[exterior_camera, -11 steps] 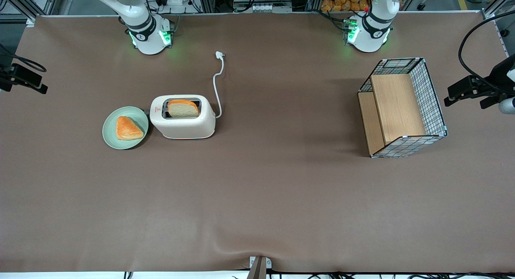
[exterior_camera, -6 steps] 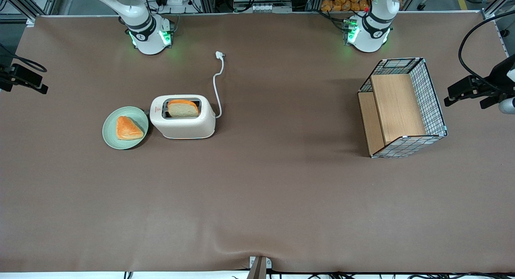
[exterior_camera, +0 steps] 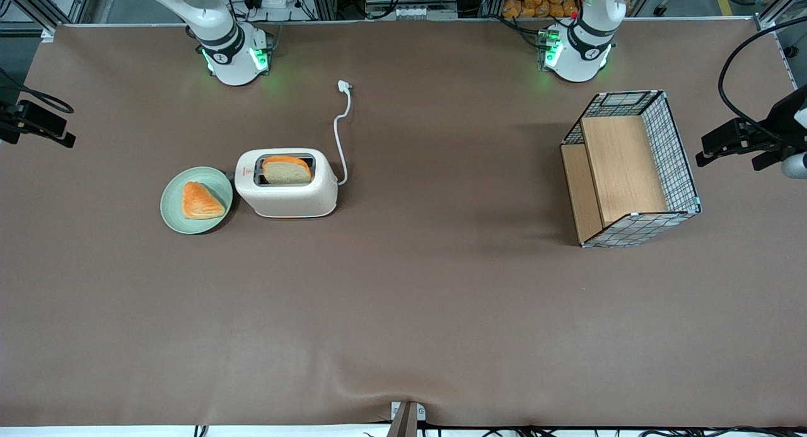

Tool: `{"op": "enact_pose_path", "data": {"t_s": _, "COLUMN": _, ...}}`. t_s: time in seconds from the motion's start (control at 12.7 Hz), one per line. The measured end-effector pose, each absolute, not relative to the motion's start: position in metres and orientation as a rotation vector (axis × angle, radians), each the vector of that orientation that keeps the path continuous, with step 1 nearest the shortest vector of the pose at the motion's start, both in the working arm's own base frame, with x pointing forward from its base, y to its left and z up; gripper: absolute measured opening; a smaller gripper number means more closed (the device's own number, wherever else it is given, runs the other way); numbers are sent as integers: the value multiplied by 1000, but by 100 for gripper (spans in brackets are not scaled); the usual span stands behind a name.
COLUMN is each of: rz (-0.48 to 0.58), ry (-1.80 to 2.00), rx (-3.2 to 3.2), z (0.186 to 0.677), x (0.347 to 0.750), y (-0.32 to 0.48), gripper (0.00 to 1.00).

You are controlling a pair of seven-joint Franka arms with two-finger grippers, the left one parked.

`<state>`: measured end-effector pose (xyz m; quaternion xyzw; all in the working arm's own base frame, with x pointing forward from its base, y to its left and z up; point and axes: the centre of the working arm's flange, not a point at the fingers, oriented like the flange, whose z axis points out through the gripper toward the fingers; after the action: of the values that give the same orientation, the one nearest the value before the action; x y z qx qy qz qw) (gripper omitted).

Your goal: Press toaster button with right arm

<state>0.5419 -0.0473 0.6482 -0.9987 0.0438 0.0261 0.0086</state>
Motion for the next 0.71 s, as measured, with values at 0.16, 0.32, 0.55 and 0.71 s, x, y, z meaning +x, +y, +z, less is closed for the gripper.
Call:
{"op": "enact_pose_path", "data": {"t_s": 0.16, "rz": 82, "ry": 137, "rx": -3120, "z": 648, "x": 542, "y": -47, "gripper": 100}}
{"op": "enact_pose_path", "data": {"t_s": 0.32, "rz": 81, "ry": 137, "rx": -3120, "z": 648, "x": 542, "y": -47, "gripper": 100}}
{"op": "enact_pose_path", "data": {"t_s": 0.55, "rz": 99, "ry": 85, "rx": -3122, "z": 644, "x": 544, "y": -32, "gripper": 100}}
{"op": "enact_pose_path", "data": {"t_s": 0.71, "rz": 139, "ry": 67, "rx": -3121, "z": 633, "x": 549, "y": -26, "gripper": 100}}
